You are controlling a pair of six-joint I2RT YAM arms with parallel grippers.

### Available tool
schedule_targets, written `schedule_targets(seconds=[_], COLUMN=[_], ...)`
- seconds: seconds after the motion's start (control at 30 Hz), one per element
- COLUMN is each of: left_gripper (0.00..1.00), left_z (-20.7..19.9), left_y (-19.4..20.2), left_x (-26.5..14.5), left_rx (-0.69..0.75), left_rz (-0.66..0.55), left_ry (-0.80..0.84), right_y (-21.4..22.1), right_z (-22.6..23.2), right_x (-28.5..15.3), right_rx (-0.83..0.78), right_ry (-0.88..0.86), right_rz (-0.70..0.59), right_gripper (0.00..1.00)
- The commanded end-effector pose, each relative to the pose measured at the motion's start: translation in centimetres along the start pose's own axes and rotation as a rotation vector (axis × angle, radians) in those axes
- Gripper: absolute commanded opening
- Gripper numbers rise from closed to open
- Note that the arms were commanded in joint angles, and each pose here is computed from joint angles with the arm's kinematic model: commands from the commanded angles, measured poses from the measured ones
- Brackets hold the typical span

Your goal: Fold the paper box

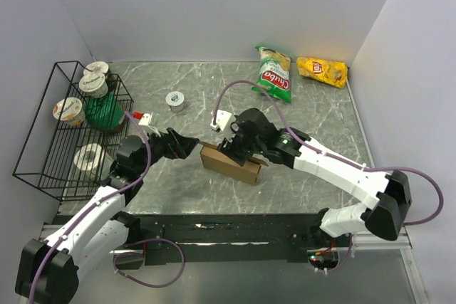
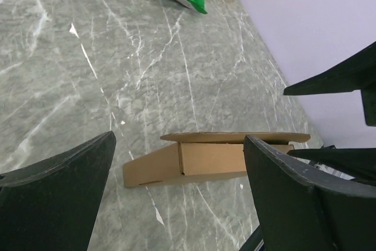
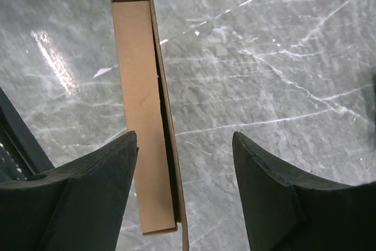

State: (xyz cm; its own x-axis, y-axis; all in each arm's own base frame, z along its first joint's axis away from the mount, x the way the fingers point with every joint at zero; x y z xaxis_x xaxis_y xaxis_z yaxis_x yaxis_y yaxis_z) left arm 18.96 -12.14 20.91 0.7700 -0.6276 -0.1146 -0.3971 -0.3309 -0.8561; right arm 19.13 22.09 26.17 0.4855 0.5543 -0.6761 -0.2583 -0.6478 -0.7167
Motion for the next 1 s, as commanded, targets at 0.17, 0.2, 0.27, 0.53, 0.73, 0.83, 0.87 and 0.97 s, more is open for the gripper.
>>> schedule_targets(seconds=[0.17, 0.2, 0.27, 0.53, 0.73, 0.83, 0.87, 0.97], left_gripper=[0.96, 0.96, 0.96, 0.96, 0.96, 0.96, 0.96, 0.96], left_z=[-0.2, -0.3, -0.1, 0.6, 0.7, 0.7, 0.7, 0.6], left_y=[0.0, -0.1, 0.5, 1.4, 1.3, 1.3, 1.3, 1.2], left_x=[0.3, 0.3, 0.4, 0.9, 1.1, 1.2, 1.2, 1.1], left_rx=[0.105, 0.13, 0.142, 0.196, 0.203, 0.204, 0.202, 0.202], left_rz=[-0.068, -0.083, -0.068, -0.038, -0.04, -0.037, -0.036, -0.037], left_ry=[0.138, 0.166, 0.18, 0.22, 0.227, 0.229, 0.229, 0.228], right_y=[1.0, 1.9, 2.7, 7.3, 8.7, 9.0, 9.1, 9.5], right_z=[-0.6, -0.6, -0.9, -0.1, 0.6, 0.6, 0.6, 0.5], right_x=[-3.6, -3.5, -4.6, -7.4, -7.2, -6.7, -6.5, -5.8], right_rx=[0.185, 0.212, 0.29, 0.505, 0.536, 0.534, 0.534, 0.525], right_ry=[0.013, 0.01, 0.018, 0.04, 0.009, 0.012, 0.019, 0.037], right_rz=[-0.129, -0.116, -0.145, -0.181, -0.157, -0.143, -0.135, -0.107], right_gripper=[0.81, 0.81, 0.82, 0.81, 0.78, 0.74, 0.73, 0.7])
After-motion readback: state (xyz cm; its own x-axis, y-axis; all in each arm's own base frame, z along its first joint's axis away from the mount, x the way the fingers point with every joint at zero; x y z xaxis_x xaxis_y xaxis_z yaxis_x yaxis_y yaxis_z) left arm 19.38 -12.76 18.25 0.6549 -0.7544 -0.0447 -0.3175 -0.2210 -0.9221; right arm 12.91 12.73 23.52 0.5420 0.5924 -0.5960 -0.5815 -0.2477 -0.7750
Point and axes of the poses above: each gripper's point midway between its finger pads, its own x axis out along the fingers, its own z axis along the line the jaws close on, y = z × x, the point moved 10 cm from there along -x, back along the fingers, and after that the axes turned 5 degrees about x, right-handed, at the moved point
